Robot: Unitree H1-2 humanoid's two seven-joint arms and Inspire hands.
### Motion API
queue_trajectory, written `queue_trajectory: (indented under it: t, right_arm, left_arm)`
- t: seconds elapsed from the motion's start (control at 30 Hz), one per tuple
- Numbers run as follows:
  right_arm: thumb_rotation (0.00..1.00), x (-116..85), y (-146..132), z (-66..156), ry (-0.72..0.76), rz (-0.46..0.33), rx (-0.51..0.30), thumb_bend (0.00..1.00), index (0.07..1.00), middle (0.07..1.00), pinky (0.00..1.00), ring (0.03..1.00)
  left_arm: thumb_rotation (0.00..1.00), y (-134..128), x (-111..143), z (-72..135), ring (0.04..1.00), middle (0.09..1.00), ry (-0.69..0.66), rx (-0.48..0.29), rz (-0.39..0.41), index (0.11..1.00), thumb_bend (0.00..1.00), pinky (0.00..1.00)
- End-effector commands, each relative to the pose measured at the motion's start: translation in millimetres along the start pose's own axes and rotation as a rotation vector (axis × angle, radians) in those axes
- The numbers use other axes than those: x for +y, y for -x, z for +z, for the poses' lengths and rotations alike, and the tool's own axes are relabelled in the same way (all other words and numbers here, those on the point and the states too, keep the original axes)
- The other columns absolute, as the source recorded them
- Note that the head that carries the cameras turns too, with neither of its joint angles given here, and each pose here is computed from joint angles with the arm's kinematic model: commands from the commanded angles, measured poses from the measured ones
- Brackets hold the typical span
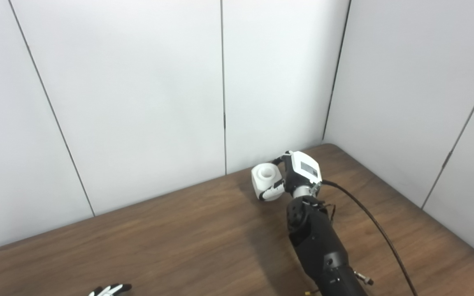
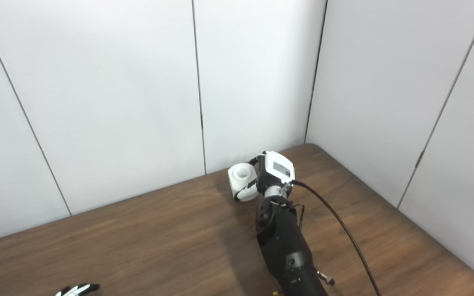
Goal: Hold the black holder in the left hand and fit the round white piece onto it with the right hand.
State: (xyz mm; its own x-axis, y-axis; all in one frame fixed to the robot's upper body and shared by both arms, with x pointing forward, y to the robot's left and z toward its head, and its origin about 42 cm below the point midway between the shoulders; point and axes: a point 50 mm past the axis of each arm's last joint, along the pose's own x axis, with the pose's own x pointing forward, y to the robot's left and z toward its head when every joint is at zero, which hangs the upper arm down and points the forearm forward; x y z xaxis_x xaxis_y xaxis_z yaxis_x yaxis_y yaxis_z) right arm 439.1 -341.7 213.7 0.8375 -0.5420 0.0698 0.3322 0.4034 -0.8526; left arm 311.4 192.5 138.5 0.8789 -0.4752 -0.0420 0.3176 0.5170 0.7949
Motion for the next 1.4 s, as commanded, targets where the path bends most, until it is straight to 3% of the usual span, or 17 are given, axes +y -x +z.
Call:
queue_trajectory:
  t: [0.0, 0.17, 0.3, 0.43, 0.6, 0.8, 1.03, 1.37]
  right_arm:
    - [0.14, -18, -9, 8, 0.008, -0.040, -0.019, 0.52, 0.482, 0.914, 0.79, 0.964]
    - [0.14, -28, -6, 12, 0.023, -0.026, -0.050, 0.51, 0.483, 0.914, 0.77, 0.969]
    - [0.14, -35, 3, 20, 0.010, -0.013, -0.119, 0.51, 0.480, 0.906, 0.74, 0.979]
    - [0.14, -44, 25, 34, -0.035, 0.009, -0.219, 0.51, 0.480, 0.909, 0.80, 0.987]
    - [0.15, -54, 57, 50, -0.069, 0.038, -0.327, 0.51, 0.480, 0.929, 0.76, 0.991]
    - [0.15, -66, 95, 69, -0.105, 0.069, -0.447, 0.51, 0.480, 0.932, 0.79, 0.988]
    - [0.14, -76, 138, 82, -0.196, 0.141, -0.591, 0.51, 0.480, 0.930, 0.80, 0.994]
    - [0.14, -71, 196, 91, -0.277, 0.335, -0.743, 0.51, 0.478, 0.955, 0.84, 1.000]
  left_arm:
    - [0.04, 6, -2, -6, 0.914, 0.877, -0.006, 0.023, -0.046, 0.480, 0.51, 1.00]
    - [0.04, 5, 0, -2, 0.907, 0.874, -0.011, 0.019, -0.039, 0.480, 0.51, 1.00]
    - [0.04, 3, 0, 1, 0.915, 0.879, -0.014, 0.013, -0.040, 0.481, 0.51, 1.00]
    - [0.04, 1, 1, 5, 0.917, 0.880, -0.014, 0.008, -0.035, 0.481, 0.51, 1.00]
    - [0.04, 1, 1, 10, 0.922, 0.886, -0.023, 0.007, -0.035, 0.482, 0.51, 1.00]
    - [0.04, 0, 0, 12, 0.938, 0.896, -0.020, 0.009, -0.026, 0.482, 0.51, 1.00]
    - [0.04, -2, -2, 18, 0.934, 0.893, -0.038, -0.002, -0.007, 0.482, 0.52, 1.00]
    - [0.04, -8, -5, 25, 0.957, 0.905, -0.049, 0.014, -0.011, 0.482, 0.52, 1.00]
